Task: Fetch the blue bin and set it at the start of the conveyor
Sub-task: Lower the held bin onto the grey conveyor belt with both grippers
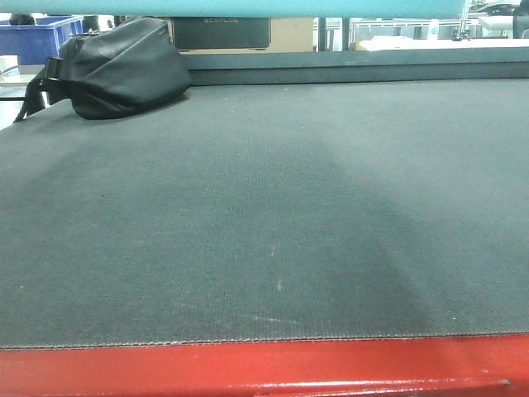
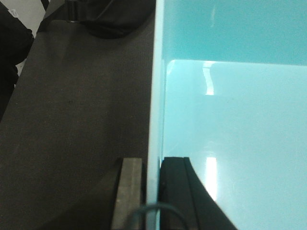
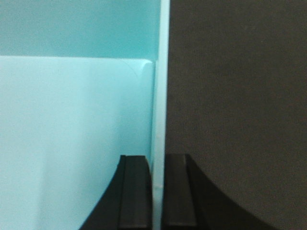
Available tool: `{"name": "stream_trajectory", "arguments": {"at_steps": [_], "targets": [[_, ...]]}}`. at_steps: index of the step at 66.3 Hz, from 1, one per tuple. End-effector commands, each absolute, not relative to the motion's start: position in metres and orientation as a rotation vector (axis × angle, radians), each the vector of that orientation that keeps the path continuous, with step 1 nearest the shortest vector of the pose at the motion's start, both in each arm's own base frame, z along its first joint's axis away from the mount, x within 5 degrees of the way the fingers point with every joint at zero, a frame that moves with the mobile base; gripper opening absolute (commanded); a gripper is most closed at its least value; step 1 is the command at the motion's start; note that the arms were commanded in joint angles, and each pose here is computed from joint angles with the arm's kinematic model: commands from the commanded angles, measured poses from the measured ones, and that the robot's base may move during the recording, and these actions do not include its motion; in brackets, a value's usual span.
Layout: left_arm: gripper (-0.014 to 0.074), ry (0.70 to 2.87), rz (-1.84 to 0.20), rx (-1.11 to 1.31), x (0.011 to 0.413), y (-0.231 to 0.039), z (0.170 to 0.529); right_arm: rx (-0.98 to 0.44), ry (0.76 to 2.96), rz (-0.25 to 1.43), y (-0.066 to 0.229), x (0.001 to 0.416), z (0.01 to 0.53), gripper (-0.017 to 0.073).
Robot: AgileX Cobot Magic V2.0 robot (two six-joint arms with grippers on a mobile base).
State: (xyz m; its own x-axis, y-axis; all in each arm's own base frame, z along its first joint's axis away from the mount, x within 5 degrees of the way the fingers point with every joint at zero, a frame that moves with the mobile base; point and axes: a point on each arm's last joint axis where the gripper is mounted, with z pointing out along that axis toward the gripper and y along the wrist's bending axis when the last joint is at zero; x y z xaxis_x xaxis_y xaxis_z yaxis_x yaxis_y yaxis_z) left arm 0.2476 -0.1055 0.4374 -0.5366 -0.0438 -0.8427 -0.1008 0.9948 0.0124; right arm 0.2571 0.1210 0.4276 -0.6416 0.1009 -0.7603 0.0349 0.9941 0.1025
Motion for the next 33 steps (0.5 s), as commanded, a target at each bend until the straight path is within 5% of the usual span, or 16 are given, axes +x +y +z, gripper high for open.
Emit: {"name": "stream_trajectory", "arguments": {"at_steps": [1,33], "targets": [[-0.0111,2.092,0.144,-0.105,0.2474,-0.0978,0.4433,0.096,2.234,0.040,0.1121,0.2538,0.4358,-0.0167],[-0.0111,2.092,0.131,-0.103,0.2476,-0.0987,0.4432,0.103,2.253,0.060,0.1133,0.2527,0.4345,-0.0167]]}}
